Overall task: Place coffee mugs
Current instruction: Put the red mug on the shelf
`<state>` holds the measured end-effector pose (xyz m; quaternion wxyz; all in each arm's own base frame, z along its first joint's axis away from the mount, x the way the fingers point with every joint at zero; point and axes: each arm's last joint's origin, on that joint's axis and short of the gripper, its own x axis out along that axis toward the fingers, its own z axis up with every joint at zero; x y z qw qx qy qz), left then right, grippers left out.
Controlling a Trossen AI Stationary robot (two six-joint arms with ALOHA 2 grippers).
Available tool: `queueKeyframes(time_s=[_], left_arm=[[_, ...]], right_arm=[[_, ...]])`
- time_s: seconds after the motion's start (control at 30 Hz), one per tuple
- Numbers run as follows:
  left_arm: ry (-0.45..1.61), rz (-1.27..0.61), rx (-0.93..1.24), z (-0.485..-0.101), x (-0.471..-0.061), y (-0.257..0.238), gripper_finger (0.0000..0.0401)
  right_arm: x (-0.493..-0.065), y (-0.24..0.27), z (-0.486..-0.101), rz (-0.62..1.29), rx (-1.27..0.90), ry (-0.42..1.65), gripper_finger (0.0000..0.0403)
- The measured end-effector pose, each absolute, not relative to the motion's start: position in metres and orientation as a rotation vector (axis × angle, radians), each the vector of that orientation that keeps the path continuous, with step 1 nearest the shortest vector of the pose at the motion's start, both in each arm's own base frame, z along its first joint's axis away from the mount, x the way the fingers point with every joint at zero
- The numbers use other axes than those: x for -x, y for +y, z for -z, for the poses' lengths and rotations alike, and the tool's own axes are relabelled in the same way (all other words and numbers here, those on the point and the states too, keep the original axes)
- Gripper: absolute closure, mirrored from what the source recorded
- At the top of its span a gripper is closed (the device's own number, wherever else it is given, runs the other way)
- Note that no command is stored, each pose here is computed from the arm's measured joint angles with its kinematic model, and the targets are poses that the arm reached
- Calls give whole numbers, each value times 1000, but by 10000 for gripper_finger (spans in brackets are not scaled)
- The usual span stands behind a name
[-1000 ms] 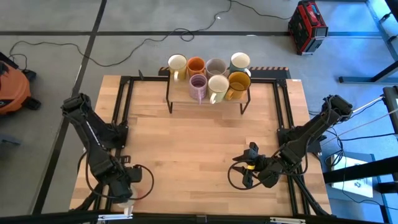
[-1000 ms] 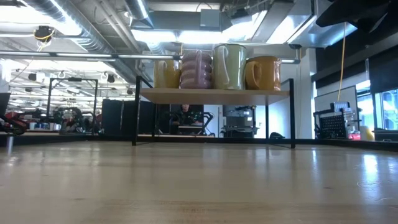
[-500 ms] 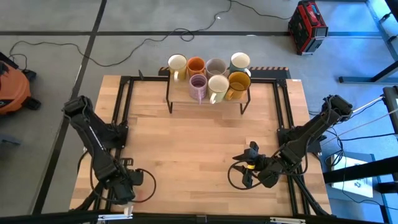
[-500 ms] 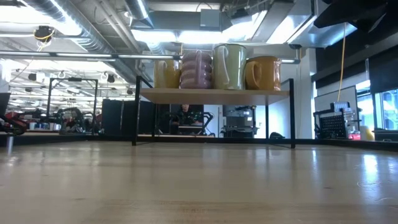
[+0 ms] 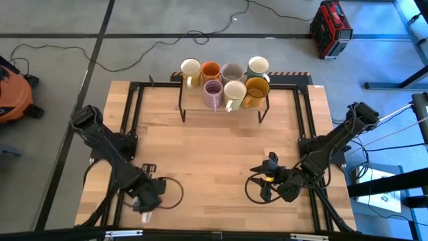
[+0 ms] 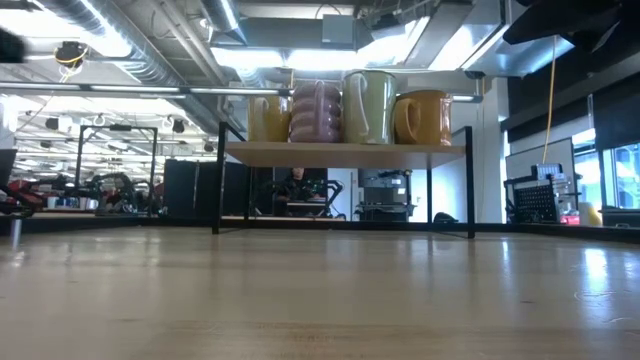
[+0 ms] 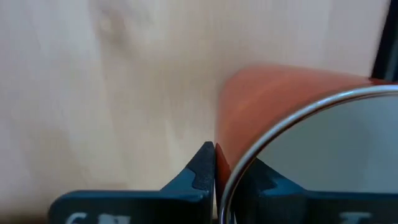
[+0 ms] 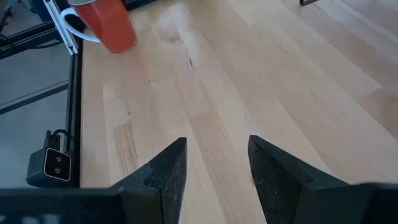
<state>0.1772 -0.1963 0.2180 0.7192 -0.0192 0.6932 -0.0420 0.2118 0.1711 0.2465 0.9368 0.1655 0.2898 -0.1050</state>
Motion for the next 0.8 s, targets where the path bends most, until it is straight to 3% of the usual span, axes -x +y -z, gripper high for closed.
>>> queueKeyframes(time_s=[0.47,0.8], left_arm=[[1377,52,35,-250,-264,-95,381],[1419,-4,15,-240,-322,-44,381]], right_arm=[[-212,171,-247,234,-360,579,243],[-212,171,-247,238,-366,577,243]])
